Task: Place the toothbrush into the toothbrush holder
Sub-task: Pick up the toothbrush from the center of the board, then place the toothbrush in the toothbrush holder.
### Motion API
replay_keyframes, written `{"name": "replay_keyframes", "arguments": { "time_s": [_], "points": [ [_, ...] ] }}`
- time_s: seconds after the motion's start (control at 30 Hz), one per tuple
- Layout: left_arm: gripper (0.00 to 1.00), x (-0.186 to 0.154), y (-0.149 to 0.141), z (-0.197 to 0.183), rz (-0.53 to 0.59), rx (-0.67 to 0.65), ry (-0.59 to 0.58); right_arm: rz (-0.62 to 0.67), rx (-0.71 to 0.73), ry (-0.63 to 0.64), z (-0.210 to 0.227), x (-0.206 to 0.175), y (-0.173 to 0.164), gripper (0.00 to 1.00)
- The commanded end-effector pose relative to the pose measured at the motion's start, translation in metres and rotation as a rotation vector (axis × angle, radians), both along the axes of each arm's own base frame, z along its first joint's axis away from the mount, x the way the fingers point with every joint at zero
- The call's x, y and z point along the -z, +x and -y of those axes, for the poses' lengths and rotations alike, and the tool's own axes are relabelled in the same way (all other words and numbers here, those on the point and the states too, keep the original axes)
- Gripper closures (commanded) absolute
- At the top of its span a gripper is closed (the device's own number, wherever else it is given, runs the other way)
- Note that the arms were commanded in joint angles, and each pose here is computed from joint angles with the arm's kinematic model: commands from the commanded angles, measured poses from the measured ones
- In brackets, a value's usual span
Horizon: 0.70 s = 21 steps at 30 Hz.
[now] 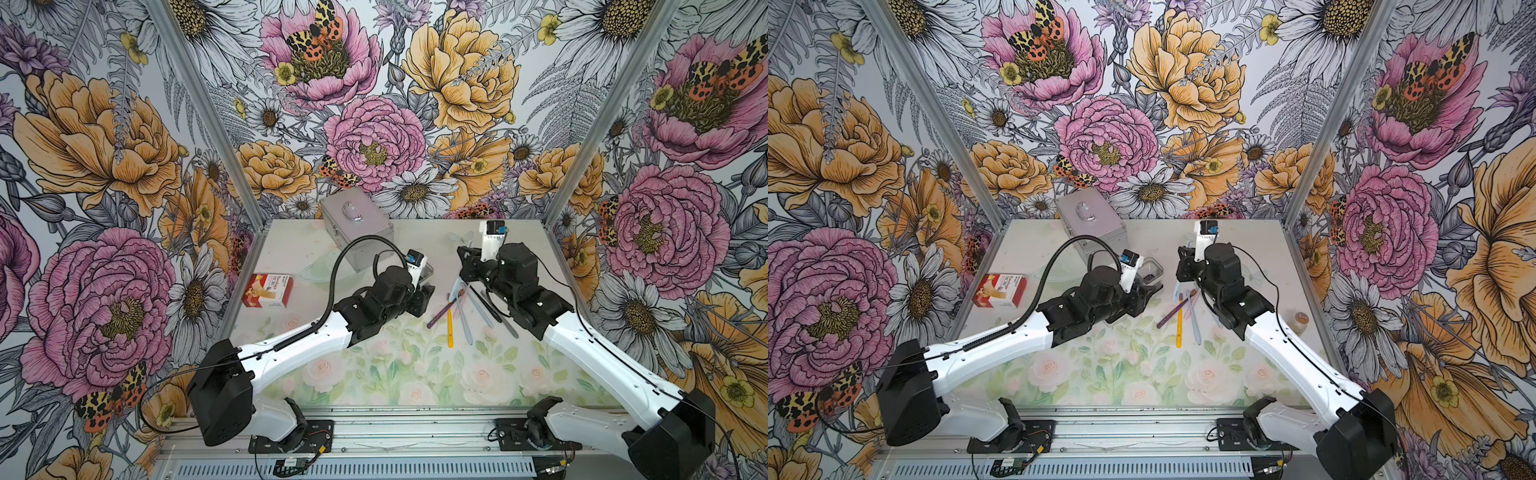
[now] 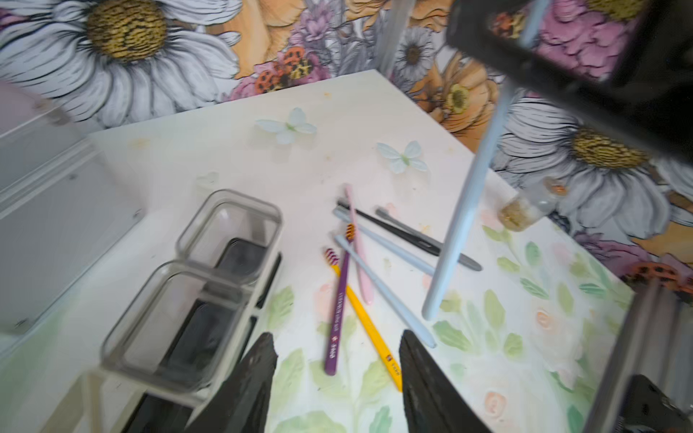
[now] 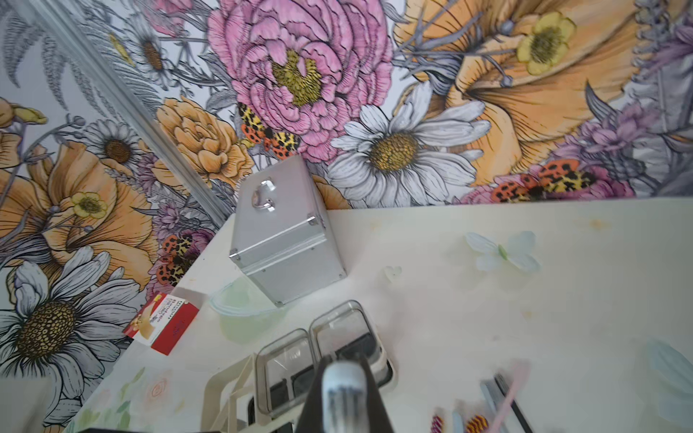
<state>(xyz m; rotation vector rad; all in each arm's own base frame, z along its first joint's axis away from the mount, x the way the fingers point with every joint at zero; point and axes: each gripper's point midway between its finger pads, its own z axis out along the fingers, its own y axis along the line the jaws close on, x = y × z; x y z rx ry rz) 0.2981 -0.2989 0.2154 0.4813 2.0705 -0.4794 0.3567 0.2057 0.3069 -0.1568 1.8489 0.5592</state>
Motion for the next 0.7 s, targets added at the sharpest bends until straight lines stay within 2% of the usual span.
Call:
{"name": "replay_keyframes", "arguments": {
  "time_s": [0.0, 0.2, 0.47, 0.67],
  "points": [
    [0.45, -0.002, 0.009, -0.056, 0.060, -0.207, 0.028, 0.224, -0.009, 0.014, -0.026, -0.040, 0.014, 1.00],
    [0.43, 0.006, 0.005, -0.100, 0.032, -0.261, 0.004, 0.327, -0.088, 0.037, -0.081, -0.043, 0.025, 1.00],
    [0.43, 0.025, 0.003, -0.145, 0.032, -0.377, -0.030, 0.347, -0.153, 0.046, -0.134, -0.028, 0.035, 1.00],
    [0.43, 0.031, 0.001, -0.165, 0.059, -0.428, -0.060, 0.344, -0.179, 0.068, -0.160, -0.023, 0.048, 1.00]
  ]
}}
